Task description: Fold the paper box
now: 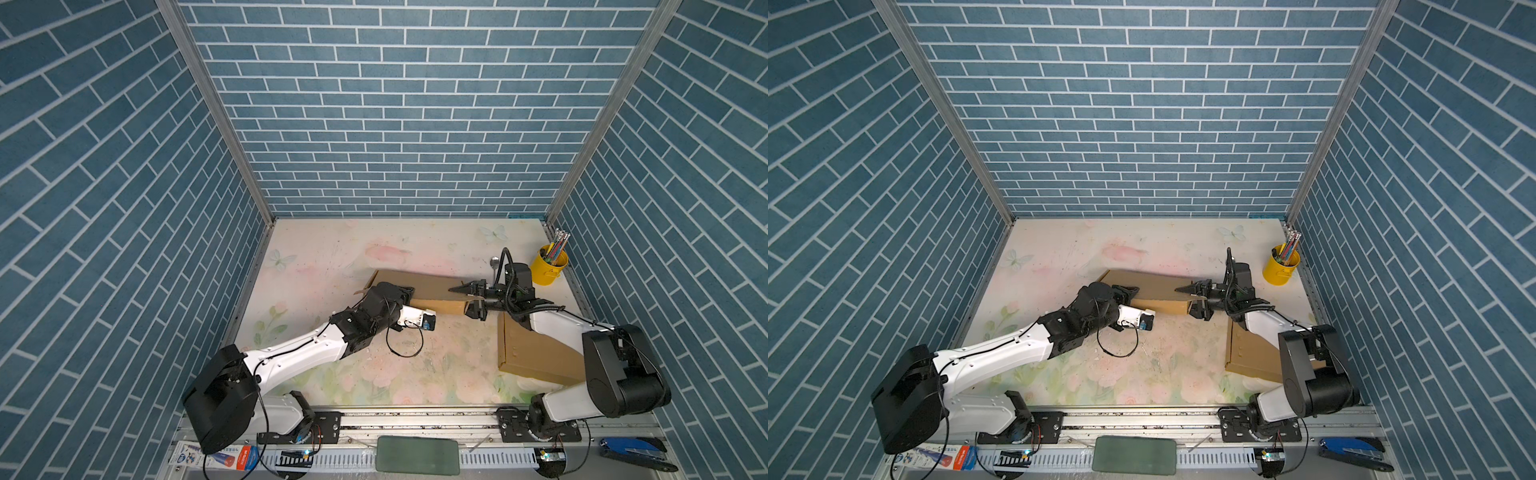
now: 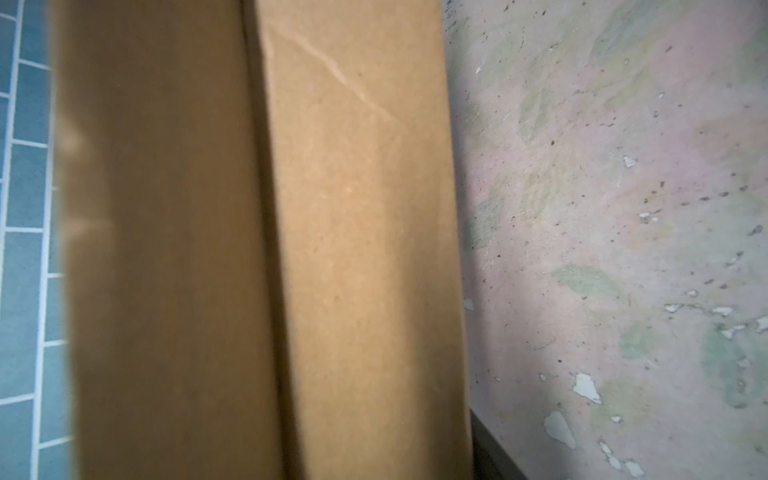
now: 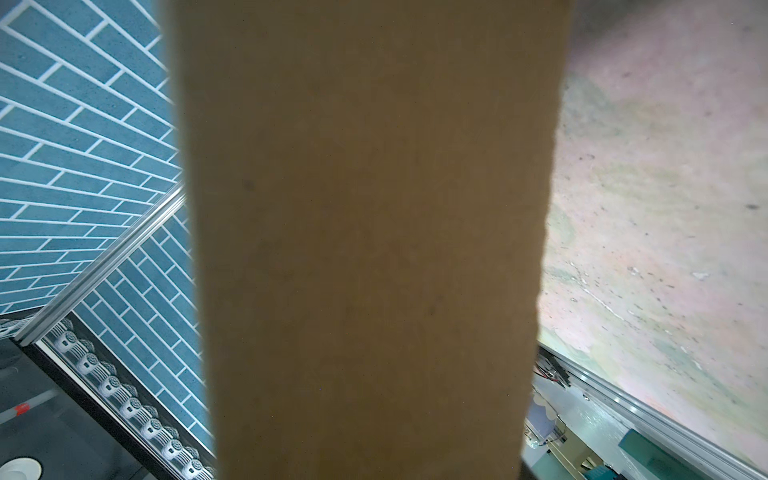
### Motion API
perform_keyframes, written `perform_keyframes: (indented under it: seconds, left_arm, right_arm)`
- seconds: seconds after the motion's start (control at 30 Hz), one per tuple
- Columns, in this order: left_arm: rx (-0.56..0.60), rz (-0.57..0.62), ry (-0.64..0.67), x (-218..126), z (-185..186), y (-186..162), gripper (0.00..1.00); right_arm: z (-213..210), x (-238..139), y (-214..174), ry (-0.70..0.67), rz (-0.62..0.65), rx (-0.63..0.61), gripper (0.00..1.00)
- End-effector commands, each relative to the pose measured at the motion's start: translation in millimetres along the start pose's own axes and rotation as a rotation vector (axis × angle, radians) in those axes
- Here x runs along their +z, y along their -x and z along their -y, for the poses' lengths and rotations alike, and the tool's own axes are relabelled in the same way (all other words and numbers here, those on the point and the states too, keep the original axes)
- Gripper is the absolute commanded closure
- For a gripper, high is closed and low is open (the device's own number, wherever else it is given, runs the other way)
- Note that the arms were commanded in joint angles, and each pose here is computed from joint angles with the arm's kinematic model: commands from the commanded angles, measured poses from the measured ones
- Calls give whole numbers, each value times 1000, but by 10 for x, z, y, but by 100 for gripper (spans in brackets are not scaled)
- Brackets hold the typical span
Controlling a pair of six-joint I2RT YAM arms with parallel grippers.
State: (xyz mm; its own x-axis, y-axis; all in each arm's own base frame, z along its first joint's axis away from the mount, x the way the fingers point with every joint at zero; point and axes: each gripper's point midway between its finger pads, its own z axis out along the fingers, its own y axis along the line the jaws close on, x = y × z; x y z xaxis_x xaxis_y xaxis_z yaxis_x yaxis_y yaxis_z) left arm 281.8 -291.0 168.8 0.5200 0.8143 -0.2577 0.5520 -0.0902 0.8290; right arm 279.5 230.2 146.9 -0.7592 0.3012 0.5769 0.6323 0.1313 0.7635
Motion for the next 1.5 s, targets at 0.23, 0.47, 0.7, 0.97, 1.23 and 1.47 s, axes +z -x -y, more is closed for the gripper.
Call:
perform_keyframes:
  seconds: [0.23, 0.47, 0.7, 0.97, 1.23, 1.47]
  left_arm:
    - [-58, -89, -41, -68, -26, -120, 58]
    - [-195, -172, -138, -132, 72, -228, 62]
    - [-351, -235, -317, -339, 132, -322, 61]
    - [-578, -258, -654, -418, 315, -262, 60]
    - [-687, -207, -825, -231, 387, -163, 61]
    - [-663, -244, -873, -108, 424, -264, 63]
  right_arm:
    - [-89, -108, -287, 35, -84, -50, 36]
    - [-249, -353, -187, 121, 4, -109, 29]
    - [-443, -744, -87, 167, 119, -223, 27]
    - [-372, -1188, -122, -158, 479, -744, 36]
    - [-197, -858, -314, -354, 379, -950, 41]
    - [-326, -590, -250, -378, 321, -995, 39]
